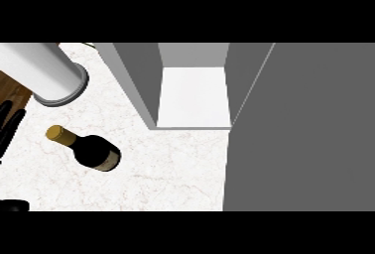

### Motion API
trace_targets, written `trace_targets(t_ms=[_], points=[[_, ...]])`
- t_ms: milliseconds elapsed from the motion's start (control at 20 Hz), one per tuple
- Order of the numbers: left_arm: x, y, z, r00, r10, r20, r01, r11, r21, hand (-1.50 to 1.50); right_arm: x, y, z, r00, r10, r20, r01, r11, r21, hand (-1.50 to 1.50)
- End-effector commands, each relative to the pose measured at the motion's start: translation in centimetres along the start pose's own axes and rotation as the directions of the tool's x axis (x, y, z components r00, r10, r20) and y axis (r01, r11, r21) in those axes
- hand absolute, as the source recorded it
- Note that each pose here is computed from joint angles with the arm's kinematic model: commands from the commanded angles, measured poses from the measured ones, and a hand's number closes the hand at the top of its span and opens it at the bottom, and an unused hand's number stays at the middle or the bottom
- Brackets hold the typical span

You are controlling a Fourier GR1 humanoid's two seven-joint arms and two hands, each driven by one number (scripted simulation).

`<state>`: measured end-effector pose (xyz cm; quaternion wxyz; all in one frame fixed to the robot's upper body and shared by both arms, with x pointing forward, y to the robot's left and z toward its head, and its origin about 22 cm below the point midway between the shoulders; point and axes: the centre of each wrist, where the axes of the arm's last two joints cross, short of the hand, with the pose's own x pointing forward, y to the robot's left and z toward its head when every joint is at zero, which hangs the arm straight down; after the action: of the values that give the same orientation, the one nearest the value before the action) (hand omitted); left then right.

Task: Pick up the wine, place it into the cabinet and close the cabinet

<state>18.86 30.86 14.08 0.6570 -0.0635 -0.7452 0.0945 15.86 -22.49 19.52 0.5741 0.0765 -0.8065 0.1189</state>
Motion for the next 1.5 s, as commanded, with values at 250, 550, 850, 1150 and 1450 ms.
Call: trace_targets(t_ms=[250,550,850,1150,1450], points=[[-5.0,2.0,0.1,0.999,0.011,-0.038,-0.011,1.0,-0.007,-1.5,2.7,0.2,2.1,0.997,-0.034,0.072,0.032,0.999,0.022,-1.5],[-7.5,3.9,-2.1,0.999,-0.048,-0.025,0.049,0.997,0.065,-1.5,3.7,1.2,1.8,0.998,-0.046,0.048,0.044,0.998,0.042,-1.5],[-9.0,5.7,-2.4,0.999,-0.029,-0.021,0.03,0.996,0.078,-1.5,2.3,1.1,2.4,0.998,-0.037,0.06,0.036,0.999,0.027,-1.5],[-12.1,6.5,-1.3,0.999,-0.033,-0.042,0.036,0.997,0.075,-1.5,3.2,0.5,2.6,0.996,-0.053,0.067,0.053,0.999,0.006,-1.5],[-14.6,4.9,-1.1,0.999,-0.025,-0.048,0.027,0.999,0.039,-1.5,3.4,0.0,1.9,0.997,-0.026,0.073,0.024,0.999,0.028,-1.5]])
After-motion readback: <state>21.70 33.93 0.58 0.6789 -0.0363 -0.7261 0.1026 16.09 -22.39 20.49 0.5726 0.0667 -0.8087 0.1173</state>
